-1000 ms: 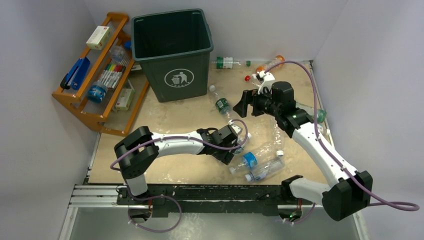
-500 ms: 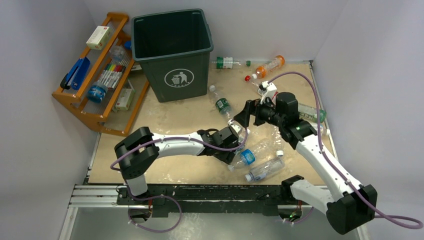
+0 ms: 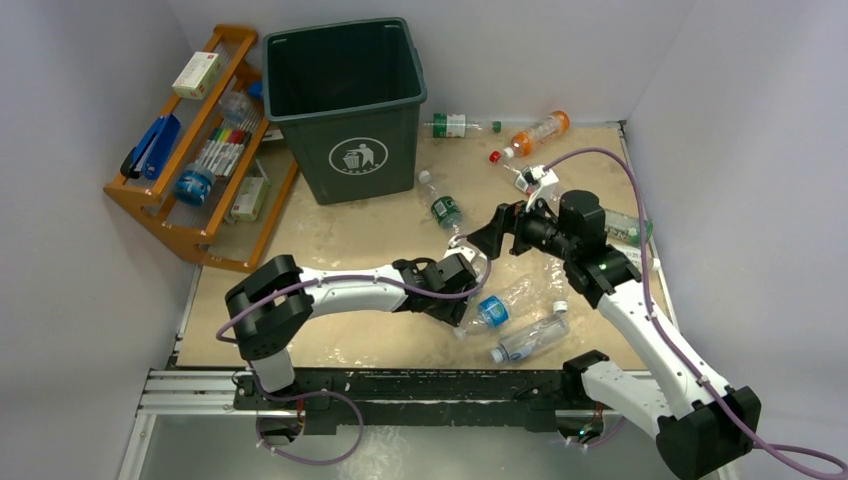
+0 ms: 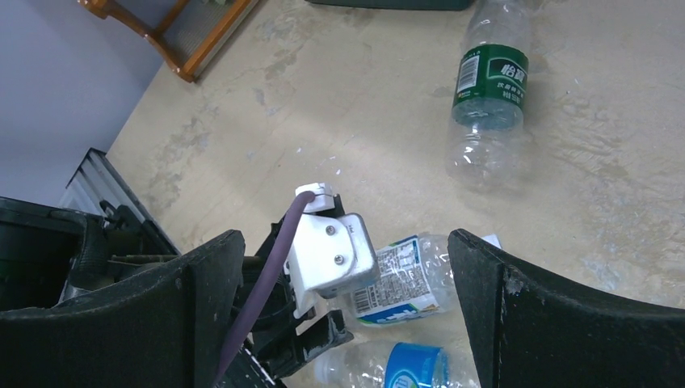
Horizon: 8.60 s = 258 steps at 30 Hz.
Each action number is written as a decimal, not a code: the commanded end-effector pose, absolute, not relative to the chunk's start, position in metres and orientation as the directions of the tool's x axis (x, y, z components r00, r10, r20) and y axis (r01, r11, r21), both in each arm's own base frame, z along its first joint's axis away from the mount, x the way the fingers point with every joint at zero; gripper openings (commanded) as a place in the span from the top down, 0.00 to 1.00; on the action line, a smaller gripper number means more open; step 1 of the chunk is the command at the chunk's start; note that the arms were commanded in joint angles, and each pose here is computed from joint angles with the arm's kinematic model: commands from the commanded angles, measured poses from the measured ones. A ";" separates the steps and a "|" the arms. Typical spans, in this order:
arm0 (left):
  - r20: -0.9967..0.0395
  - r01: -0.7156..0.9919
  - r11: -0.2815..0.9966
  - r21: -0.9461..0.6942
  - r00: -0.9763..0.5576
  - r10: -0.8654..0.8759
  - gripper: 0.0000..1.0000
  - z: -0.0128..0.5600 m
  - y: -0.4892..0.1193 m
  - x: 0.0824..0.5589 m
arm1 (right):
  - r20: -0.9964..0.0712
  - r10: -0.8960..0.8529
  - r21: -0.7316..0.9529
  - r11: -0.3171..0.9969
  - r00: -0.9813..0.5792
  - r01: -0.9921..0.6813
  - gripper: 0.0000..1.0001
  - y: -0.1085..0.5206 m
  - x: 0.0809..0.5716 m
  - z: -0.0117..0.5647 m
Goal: Put the plastic bottles in the bin
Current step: Pick up the plastic bottle at the center of the board, then place the plastic bottle in the trash bin, then pick up the plastic bottle at the center of the board.
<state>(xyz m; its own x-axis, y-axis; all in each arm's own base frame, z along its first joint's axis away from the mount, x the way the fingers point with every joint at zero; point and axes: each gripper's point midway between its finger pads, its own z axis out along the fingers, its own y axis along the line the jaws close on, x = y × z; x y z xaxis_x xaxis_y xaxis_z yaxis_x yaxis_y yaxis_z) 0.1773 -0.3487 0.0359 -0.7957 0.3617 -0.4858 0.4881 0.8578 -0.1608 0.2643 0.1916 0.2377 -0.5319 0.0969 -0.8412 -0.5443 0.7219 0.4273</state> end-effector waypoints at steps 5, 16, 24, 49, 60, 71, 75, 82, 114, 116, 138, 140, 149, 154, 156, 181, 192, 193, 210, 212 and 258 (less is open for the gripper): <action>-0.582 0.460 0.864 -0.204 -0.767 0.271 0.45 0.080 -0.358 0.189 | -0.860 0.140 0.437 0.700 -0.491 -0.565 0.02 0.193 0.261 0.264; -0.645 0.461 0.860 -0.217 -0.730 0.229 0.45 0.112 -0.359 0.198 | -0.832 0.157 0.449 0.752 -0.532 -0.482 0.00 0.181 0.262 0.265; -0.704 0.450 0.859 -0.246 -0.692 0.161 0.45 0.141 -0.356 0.204 | -0.820 0.189 0.479 0.743 -0.540 -0.468 0.00 0.179 0.251 0.282; -0.799 0.399 0.905 -0.147 -0.587 0.129 0.43 0.260 -0.330 0.305 | -0.856 0.292 0.473 0.776 -0.426 -0.418 0.00 0.153 0.235 0.333; -0.878 0.363 0.919 -0.156 -0.477 0.039 0.42 0.350 -0.299 0.353 | -0.822 0.326 0.506 0.795 -0.467 -0.335 0.00 0.146 0.233 0.302; -0.929 0.291 0.933 -0.212 -0.357 -0.100 0.41 0.415 -0.261 0.413 | -0.800 0.312 0.512 0.800 -0.513 -0.313 0.00 0.147 0.234 0.275; -0.939 0.261 0.938 -0.230 -0.314 -0.143 0.40 0.429 -0.241 0.439 | -0.796 0.308 0.515 0.796 -0.521 -0.317 0.00 0.149 0.233 0.271; -0.940 0.231 0.920 -0.317 -0.205 -0.272 0.39 0.472 -0.185 0.475 | -0.790 0.303 0.520 0.792 -0.533 -0.320 0.00 0.150 0.231 0.266; -0.912 0.123 0.921 -0.370 -0.237 -0.335 0.14 0.438 -0.113 0.528 | -0.763 0.283 0.528 0.791 -0.581 -0.309 0.00 0.156 0.234 0.243; -0.909 0.139 0.914 -0.380 -0.239 -0.341 0.14 0.443 -0.115 0.519 | -0.762 0.282 0.529 0.791 -0.583 -0.308 0.00 0.156 0.234 0.242; -0.870 0.386 0.800 -0.458 -0.379 -0.315 0.14 0.422 -0.212 0.388 | -0.650 0.356 0.481 0.877 -0.671 -0.001 0.00 0.130 0.254 0.176; -0.858 0.404 0.782 -0.474 -0.413 -0.306 0.14 0.405 -0.229 0.378 | -0.617 0.382 0.468 0.881 -0.688 0.070 0.00 0.124 0.251 0.165; -0.814 0.390 0.787 -0.478 -0.533 -0.230 0.13 0.326 -0.256 0.344 | -0.432 0.544 0.403 0.830 -0.719 0.386 0.00 0.105 0.229 0.110; -0.800 0.385 0.787 -0.482 -0.560 -0.216 0.13 0.304 -0.261 0.332 | -0.359 0.585 0.330 0.808 -0.727 0.488 0.00 0.099 0.218 0.083; -0.795 0.383 0.786 -0.484 -0.569 -0.212 0.13 0.298 -0.262 0.327 | -0.352 0.597 0.312 0.801 -0.721 0.511 0.00 0.097 0.219 0.077; -0.713 0.360 0.796 -0.486 -0.690 -0.124 0.13 0.228 -0.284 0.274 | -0.256 0.491 0.284 0.862 -0.833 0.420 0.19 0.124 0.237 0.022; -0.669 0.324 0.784 -0.529 -0.728 -0.151 0.14 0.205 -0.279 0.245 | -0.412 0.386 0.347 0.904 -0.825 0.250 0.31 0.133 0.273 0.051; -0.665 0.319 0.786 -0.530 -0.731 -0.152 0.14 0.201 -0.277 0.239 | -0.445 0.381 0.375 0.901 -0.811 0.218 0.32 0.137 0.280 0.057; -0.581 0.333 0.686 -0.647 -0.798 -0.160 0.13 0.217 -0.245 0.160 | -0.558 0.291 0.502 0.864 -0.777 -0.036 0.46 0.179 0.301 0.127; -0.590 0.358 0.672 -0.648 -0.795 -0.145 0.13 0.221 -0.244 0.155 | -0.589 0.287 0.513 0.855 -0.756 -0.076 0.46 0.185 0.301 0.146; -0.785 0.580 0.594 -0.558 -0.601 -0.151 0.09 0.258 -0.399 0.154 | -0.572 0.176 0.780 0.419 -0.801 -0.464 0.46 0.243 0.208 0.272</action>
<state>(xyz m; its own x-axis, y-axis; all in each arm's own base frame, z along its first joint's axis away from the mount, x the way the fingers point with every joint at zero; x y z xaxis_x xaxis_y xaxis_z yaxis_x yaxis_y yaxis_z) 0.1325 -0.3875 0.2136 -0.6841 0.0107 -0.7293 0.5999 0.5770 -0.5543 0.2197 0.2334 0.2482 -0.8003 0.1832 -0.5709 -0.4146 0.5188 0.7476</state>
